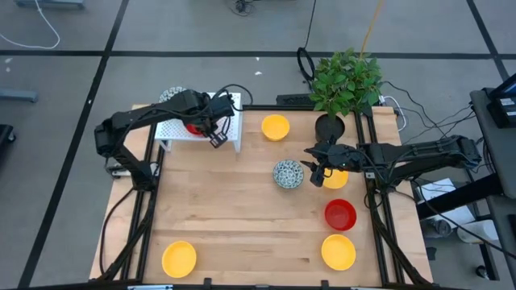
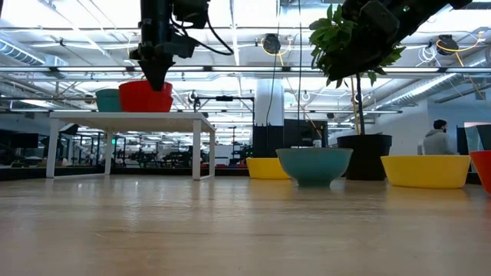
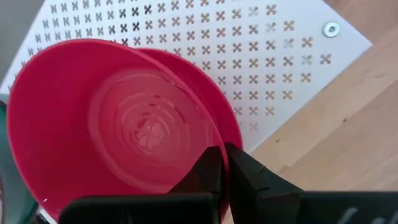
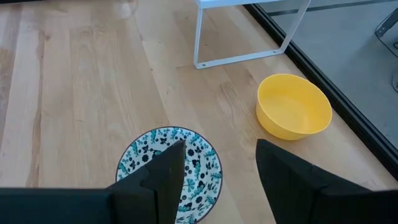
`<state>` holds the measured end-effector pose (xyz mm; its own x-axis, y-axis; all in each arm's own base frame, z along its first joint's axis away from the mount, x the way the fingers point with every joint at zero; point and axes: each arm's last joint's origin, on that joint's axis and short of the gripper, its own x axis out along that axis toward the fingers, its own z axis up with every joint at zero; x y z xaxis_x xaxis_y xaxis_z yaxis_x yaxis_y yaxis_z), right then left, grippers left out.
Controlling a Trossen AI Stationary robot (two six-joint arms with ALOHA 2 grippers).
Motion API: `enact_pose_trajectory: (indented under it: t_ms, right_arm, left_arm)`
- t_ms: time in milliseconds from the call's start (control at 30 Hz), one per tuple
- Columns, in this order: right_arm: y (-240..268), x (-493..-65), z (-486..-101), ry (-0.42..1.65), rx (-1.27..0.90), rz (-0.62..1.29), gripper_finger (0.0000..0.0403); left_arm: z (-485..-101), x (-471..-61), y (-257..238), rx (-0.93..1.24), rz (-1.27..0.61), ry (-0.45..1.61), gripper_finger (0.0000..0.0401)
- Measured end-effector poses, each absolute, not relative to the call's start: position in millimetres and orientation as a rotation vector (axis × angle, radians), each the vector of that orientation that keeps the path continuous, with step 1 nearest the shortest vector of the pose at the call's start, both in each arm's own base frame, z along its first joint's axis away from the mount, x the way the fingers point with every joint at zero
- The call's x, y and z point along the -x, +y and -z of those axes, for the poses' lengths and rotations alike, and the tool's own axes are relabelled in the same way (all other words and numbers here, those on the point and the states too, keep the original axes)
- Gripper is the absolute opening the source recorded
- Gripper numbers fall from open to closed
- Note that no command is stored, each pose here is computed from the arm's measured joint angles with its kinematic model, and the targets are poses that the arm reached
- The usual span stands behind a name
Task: Pick & Place Mini bowls
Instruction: Stack the top red bowl on top of the red bowl on the shelf, then put the yellow bowl on the shelf
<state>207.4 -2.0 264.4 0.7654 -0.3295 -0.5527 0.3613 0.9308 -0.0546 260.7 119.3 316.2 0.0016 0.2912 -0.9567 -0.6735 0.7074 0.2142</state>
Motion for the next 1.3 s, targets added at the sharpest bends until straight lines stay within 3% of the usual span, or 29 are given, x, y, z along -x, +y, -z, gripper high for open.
enact_pose_trajectory:
  t_ms: [367,500,733,967,1300]
  right_arm:
    - [-2,-207,-264,0.590,-0.056,0.376,0.0187]
    - [-4,-207,-264,0.590,-0.059,0.385,0.0187]
    - [-9,-207,-264,0.589,-0.067,0.410,0.0187]
    - [-13,-207,-264,0.589,-0.073,0.428,0.0187]
    - [-15,-207,-264,0.590,-0.075,0.430,0.0187]
  left_arm:
    - [-331,-248,114,0.378,-0.792,1.319,0.0135]
    - [-342,-239,107,0.418,-0.744,1.267,0.0161]
    - [-364,-235,83,0.476,-0.650,1.096,0.0162]
    - [-382,-253,42,0.593,-0.419,0.880,0.0153]
    - [-359,-279,-65,0.850,-0.104,1.133,0.0154]
